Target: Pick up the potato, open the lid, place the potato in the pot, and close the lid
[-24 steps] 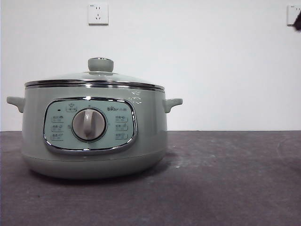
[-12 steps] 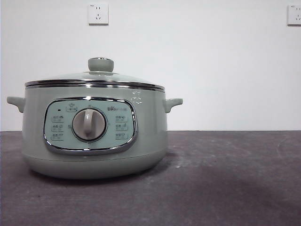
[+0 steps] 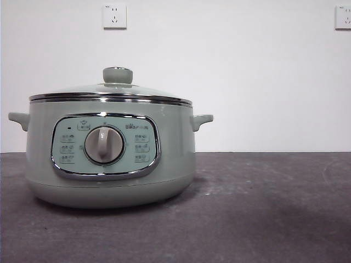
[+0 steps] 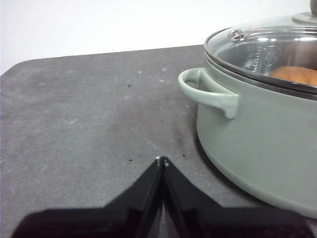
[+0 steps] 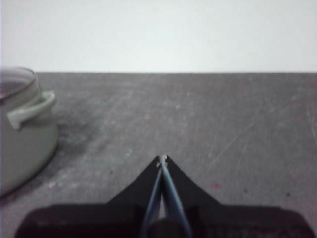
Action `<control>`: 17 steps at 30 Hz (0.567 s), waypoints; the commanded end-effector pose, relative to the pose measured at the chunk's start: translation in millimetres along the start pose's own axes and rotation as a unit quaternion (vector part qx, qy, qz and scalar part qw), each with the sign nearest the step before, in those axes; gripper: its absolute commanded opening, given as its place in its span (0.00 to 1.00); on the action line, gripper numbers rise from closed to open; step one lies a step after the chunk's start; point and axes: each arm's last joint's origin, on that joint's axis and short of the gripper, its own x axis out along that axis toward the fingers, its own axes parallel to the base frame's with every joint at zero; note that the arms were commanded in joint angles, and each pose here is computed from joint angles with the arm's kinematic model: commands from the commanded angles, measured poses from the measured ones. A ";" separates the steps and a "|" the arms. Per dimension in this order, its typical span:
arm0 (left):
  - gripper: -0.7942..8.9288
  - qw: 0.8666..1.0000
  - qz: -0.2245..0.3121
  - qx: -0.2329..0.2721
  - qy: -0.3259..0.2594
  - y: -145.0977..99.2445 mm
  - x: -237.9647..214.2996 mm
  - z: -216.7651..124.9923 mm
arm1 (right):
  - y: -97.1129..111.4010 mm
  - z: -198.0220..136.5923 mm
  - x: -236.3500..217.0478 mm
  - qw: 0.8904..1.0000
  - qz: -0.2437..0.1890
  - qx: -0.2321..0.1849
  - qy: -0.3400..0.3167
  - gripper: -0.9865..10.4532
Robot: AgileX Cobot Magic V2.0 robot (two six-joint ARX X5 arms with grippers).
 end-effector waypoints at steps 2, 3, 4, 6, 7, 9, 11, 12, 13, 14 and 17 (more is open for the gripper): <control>0.08 1.000 -0.001 0.000 0.005 0.0 1.4 -4.4 | -0.2 -4.4 1.3 1.000 0.000 -0.003 0.000 0.09; 0.08 1.000 -0.001 0.000 0.005 0.0 1.4 -4.4 | -0.3 -5.1 1.5 1.000 0.000 -0.003 0.001 0.09; 0.08 1.000 -0.001 0.000 0.005 0.0 1.4 -4.4 | -0.3 -6.4 1.8 1.000 0.000 -0.002 0.003 0.09; 0.08 1.000 -0.001 0.000 0.005 0.0 1.4 -4.4 | -0.4 -9.8 2.7 1.000 0.000 -0.001 0.008 0.09; 0.08 1.000 -0.001 0.000 0.005 0.0 1.4 -4.4 | -0.5 -12.0 3.3 1.000 0.000 0.001 0.011 0.09; 0.08 1.000 -0.001 0.000 0.005 0.0 1.4 -4.4 | -0.7 -15.1 3.9 1.000 -0.002 -0.007 0.017 0.09; 0.08 1.000 -0.001 0.000 0.005 0.0 1.4 -4.4 | -1.2 -16.2 3.9 0.999 -0.011 -0.026 0.023 0.09; 0.08 1.000 -0.001 0.000 0.005 0.0 1.4 -4.4 | -1.6 -17.0 3.8 0.999 -0.017 -0.025 0.027 0.09; 0.08 1.000 -0.001 0.000 0.005 0.0 1.4 -4.4 | -1.6 -17.9 3.7 0.999 -0.017 -0.025 0.032 0.09; 0.08 1.000 -0.001 0.000 0.005 0.0 1.4 -4.4 | -1.6 -18.7 3.7 0.999 -0.017 -0.024 0.036 0.09; 0.08 1.000 -0.001 0.000 0.005 0.0 1.4 -4.4 | -1.5 -19.9 3.6 0.999 -0.016 -0.023 0.043 0.09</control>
